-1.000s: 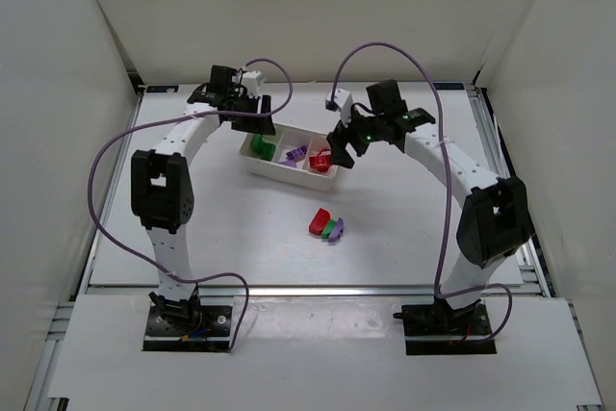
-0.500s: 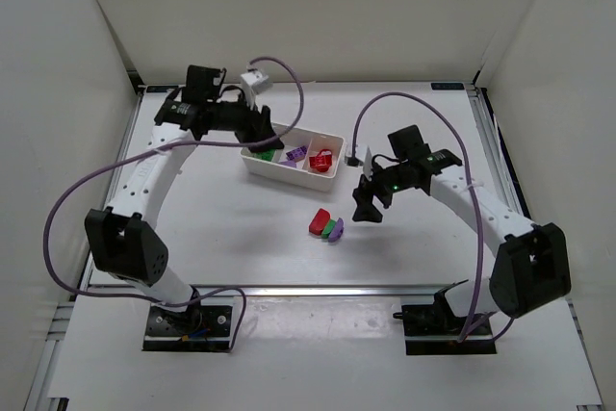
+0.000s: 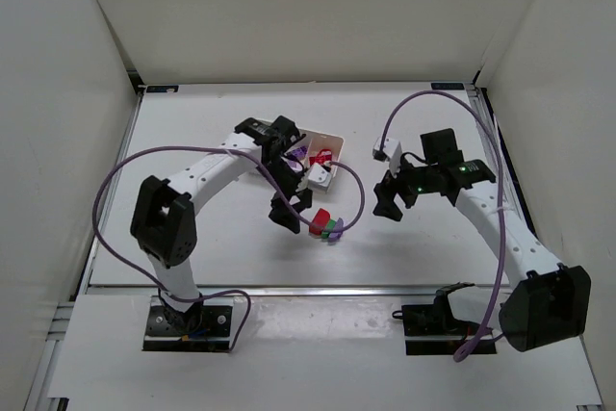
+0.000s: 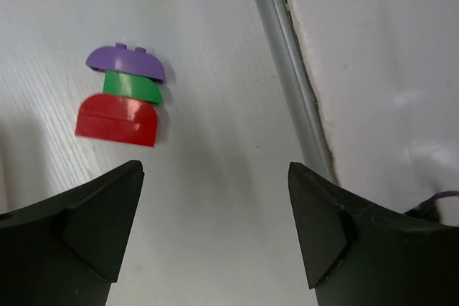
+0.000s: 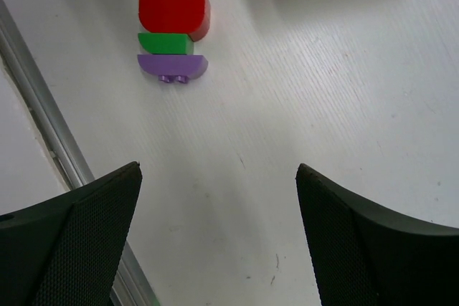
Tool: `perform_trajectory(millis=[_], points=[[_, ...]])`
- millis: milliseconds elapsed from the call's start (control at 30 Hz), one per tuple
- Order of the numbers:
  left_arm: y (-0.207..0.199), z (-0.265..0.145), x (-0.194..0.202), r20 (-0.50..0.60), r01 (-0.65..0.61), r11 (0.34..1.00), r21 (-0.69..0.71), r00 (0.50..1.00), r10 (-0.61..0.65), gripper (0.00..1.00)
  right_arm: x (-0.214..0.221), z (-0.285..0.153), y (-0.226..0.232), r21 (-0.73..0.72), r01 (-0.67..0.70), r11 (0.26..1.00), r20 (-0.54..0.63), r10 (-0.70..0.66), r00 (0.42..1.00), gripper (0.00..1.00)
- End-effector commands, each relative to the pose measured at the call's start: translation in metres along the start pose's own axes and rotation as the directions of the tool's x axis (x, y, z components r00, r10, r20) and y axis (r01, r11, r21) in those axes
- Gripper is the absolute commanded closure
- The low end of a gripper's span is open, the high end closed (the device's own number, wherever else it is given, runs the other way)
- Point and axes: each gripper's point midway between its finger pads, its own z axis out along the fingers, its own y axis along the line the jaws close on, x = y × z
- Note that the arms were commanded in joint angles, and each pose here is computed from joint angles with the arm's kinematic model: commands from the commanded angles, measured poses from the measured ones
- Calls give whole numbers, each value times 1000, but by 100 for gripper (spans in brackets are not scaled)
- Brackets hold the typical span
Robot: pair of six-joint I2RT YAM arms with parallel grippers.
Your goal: Sort the legos into containers by color
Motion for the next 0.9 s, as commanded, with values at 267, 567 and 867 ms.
perform_trajectory(millis=[267, 567, 867], points=[[35, 42, 10, -53, -337, 933, 121, 937, 346, 1, 4, -45, -16, 198, -120, 973, 28, 117, 993, 8], [78, 58, 26, -119, -384, 922, -50, 919, 377, 1, 9, -61, -14, 241, -189, 952, 52, 182, 982, 8], [102, 61, 25, -132, -366, 916, -163, 928, 347, 1, 10, -58, -18, 235, -191, 953, 50, 184, 982, 8]])
